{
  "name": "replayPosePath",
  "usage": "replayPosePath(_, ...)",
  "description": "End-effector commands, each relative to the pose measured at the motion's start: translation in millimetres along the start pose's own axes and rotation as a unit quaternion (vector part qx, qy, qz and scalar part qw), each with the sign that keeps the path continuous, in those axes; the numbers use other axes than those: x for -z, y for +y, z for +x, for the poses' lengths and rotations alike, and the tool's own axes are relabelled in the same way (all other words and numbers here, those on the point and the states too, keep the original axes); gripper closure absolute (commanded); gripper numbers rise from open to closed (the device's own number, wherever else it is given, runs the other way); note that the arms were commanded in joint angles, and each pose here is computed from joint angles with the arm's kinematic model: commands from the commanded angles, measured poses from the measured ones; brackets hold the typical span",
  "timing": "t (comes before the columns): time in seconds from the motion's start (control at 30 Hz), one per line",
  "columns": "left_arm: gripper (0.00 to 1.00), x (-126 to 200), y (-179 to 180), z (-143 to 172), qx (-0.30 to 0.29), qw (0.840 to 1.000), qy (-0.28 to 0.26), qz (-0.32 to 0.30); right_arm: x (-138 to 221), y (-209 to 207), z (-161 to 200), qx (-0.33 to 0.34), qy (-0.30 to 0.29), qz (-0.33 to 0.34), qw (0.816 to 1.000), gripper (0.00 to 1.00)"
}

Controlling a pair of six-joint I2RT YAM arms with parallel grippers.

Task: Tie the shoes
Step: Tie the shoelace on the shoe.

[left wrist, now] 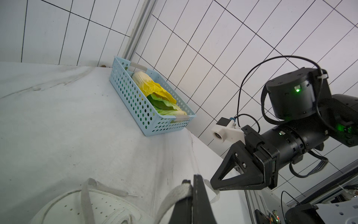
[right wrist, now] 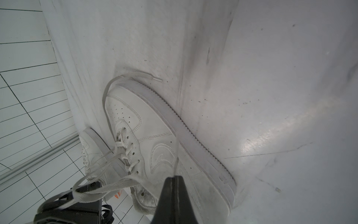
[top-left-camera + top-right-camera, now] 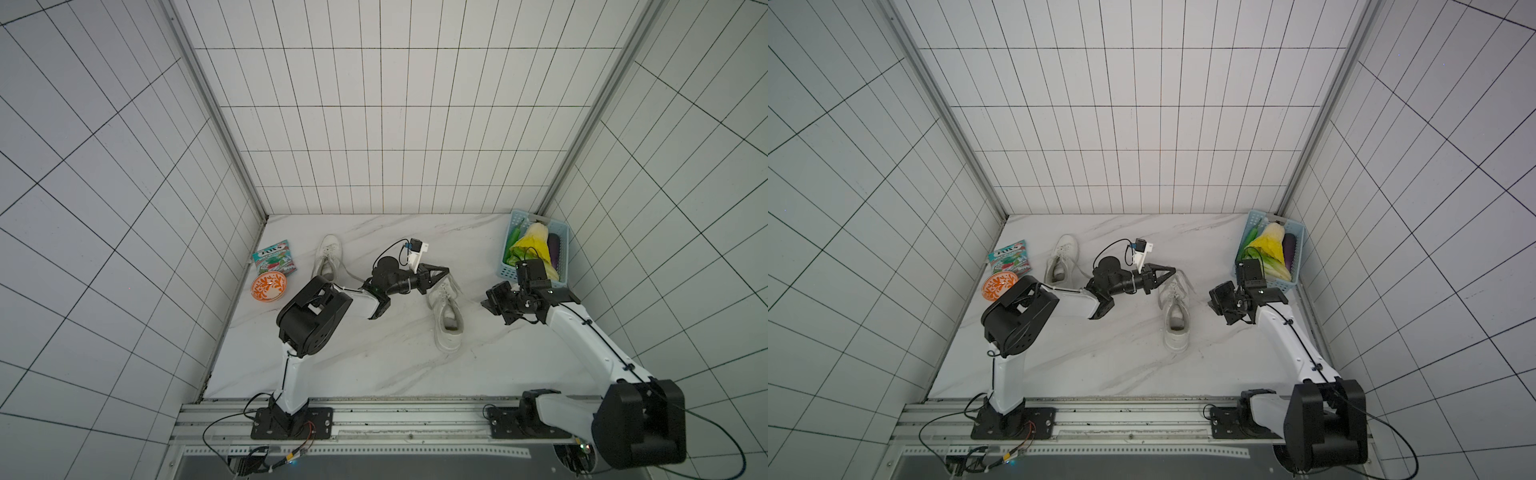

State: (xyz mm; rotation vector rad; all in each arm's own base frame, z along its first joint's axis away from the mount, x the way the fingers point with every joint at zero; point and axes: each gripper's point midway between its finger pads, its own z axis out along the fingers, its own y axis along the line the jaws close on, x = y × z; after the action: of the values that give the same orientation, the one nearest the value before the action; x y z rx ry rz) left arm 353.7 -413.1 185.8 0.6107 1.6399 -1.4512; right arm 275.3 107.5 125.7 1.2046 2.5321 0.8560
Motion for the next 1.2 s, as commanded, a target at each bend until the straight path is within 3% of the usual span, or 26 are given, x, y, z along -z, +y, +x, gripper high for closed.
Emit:
replayPosePath(0.0,0.98,6.0,0.7,-8.3,-0.027,0.999,-0.015,-0.015,27.2,9.0,-23.4,0.041,-0.073,-0.007,0.996,1.00)
replayPosePath(0.23,0.98,19.9,3.5,-4.5,-0.063,0.996,-0.004,-0.057,69.5,29.0,-58.5,0.138,-0.187,-0.013,0.973,1.00)
replayPosePath(0.7,0.96,39.7,10.7,-0.8,-0.105,0.987,0.015,-0.119,92.1,0.6,-116.2,0.174,-0.322,0.103,0.925,1.00)
replayPosePath(1.17,0.96,56.8,17.4,3.1,-0.131,0.976,0.025,-0.173,142.6,-20.5,-150.1,0.165,-0.434,0.195,0.864,1.00)
